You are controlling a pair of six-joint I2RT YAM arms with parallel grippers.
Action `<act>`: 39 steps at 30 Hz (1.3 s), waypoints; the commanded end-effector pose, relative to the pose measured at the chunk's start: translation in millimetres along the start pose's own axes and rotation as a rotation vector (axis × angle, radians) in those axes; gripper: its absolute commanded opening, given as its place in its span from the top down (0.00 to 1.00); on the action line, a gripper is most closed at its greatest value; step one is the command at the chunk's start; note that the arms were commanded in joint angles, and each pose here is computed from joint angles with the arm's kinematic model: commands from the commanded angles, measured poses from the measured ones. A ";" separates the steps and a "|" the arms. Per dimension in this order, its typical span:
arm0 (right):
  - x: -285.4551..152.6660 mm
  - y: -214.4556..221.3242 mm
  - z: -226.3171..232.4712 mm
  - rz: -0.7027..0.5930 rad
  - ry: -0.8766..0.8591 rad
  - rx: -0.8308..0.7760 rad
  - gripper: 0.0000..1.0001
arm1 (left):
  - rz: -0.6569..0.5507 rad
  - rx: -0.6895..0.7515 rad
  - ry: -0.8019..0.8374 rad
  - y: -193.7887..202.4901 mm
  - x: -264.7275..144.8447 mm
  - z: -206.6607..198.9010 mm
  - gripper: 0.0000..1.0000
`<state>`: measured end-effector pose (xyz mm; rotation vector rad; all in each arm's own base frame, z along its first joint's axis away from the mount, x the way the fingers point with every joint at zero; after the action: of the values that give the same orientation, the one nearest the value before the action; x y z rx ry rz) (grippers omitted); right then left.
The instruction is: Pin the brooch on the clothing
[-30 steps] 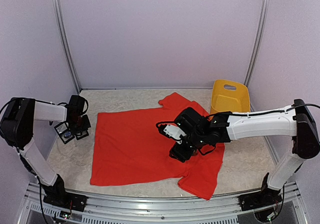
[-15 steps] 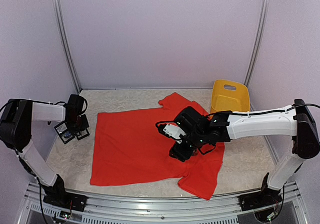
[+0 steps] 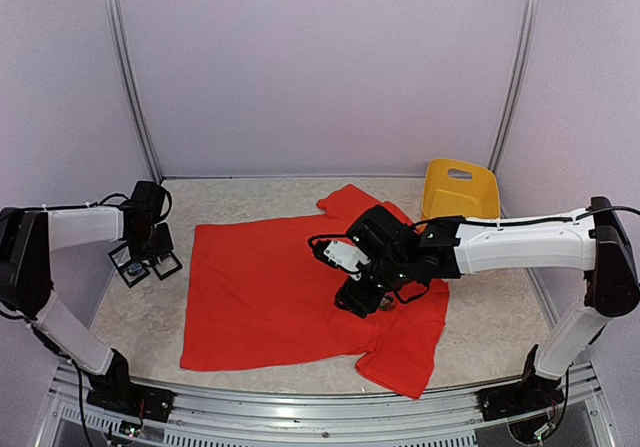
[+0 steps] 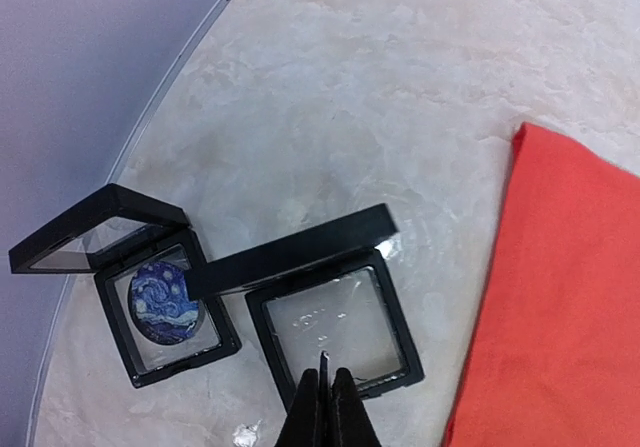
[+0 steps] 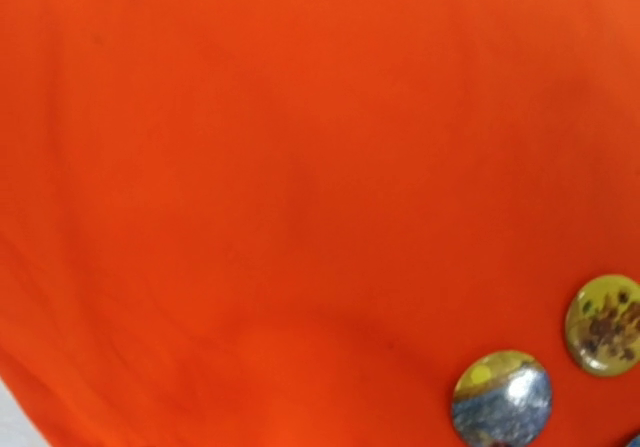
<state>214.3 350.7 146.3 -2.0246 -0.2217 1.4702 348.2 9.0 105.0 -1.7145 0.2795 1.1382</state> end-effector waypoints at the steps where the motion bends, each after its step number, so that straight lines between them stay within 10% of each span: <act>1: -33.5 -35.0 -12.9 -0.132 0.000 0.038 0.32 | -0.166 0.033 0.217 -33.0 -81.0 -48.2 1.00; 9: -155.2 -107.1 -19.6 -0.697 -0.276 0.049 0.26 | -0.443 0.305 1.087 -27.8 -327.6 -169.9 1.00; 17: -248.2 -145.9 -6.5 -1.113 -0.425 -0.052 0.27 | -0.558 0.460 1.825 41.2 -480.8 -172.7 1.00; 39: -252.6 -171.1 18.0 -1.108 -0.587 -0.114 0.79 | -0.466 0.560 1.932 79.6 -490.7 -189.9 1.00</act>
<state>145.7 376.3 437.4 -1.0556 -1.4125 1.2256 148.9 -337.9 449.9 -1.6548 1.0881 -1.1180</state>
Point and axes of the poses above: each gripper's point midway between its finger pads, its own x axis out along the fingers, its own z axis along the line the jaws close on, y = z × x, the point moved 3 cm from there along -x, back along the fingers, and after that the axes turned 9 degrees about -x, right-handed, at the moved point
